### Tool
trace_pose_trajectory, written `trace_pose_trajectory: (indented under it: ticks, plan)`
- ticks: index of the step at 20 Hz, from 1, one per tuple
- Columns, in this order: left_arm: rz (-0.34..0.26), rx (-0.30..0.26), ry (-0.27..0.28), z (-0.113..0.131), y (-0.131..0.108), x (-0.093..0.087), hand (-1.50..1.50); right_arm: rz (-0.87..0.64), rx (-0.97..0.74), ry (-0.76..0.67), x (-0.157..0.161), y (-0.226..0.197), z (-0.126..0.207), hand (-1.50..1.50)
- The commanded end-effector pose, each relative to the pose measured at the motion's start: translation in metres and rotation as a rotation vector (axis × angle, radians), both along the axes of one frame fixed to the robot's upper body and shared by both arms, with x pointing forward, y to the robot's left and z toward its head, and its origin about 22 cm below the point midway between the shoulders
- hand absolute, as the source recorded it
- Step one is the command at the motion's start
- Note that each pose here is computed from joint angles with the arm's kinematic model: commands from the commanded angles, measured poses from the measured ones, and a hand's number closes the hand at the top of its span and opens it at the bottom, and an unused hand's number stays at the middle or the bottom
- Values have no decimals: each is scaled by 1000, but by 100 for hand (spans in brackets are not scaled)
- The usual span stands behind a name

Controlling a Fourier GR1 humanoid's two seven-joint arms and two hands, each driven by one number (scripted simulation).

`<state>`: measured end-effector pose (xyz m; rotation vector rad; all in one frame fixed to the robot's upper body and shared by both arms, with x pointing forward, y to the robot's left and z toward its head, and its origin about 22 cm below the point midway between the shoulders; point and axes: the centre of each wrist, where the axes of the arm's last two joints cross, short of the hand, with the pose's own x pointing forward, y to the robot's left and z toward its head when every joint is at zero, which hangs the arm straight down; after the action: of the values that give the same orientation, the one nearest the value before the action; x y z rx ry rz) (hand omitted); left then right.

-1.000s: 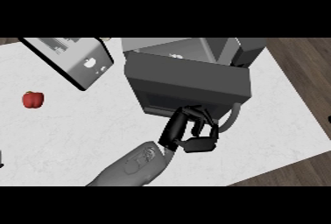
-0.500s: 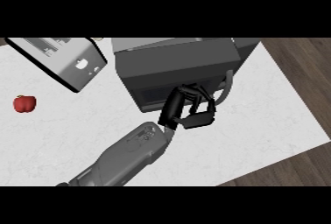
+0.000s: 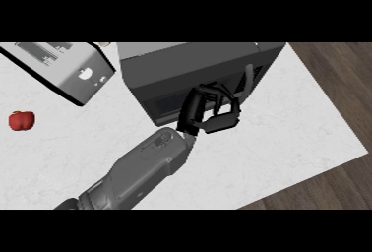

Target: Pick up the milk, place it into the microwave and close the microwave

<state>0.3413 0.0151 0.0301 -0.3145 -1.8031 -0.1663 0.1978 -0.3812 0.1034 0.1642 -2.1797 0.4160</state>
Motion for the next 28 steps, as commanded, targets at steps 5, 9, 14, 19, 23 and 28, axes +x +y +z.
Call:
trace_pose_trajectory:
  ticks: [5,9,14,19,23,28]
  plan:
    - [27,-39,-56,16,-1,19,150,-19,-4,-14,7,-10,14,-150]
    - [29,-45,-56,10,1,17,150,-24,-28,-24,12,-18,25,-150]
    - [30,-53,-72,7,2,18,150,-37,-44,-44,16,-25,35,-150]
    - [40,-65,-70,8,1,19,150,-49,-64,-58,20,-33,46,-150]
    - [35,-78,-75,13,-1,21,150,-52,-67,-53,23,-38,49,-150]
    - [40,-80,-68,7,1,20,150,-86,-134,-78,23,-51,68,-150]
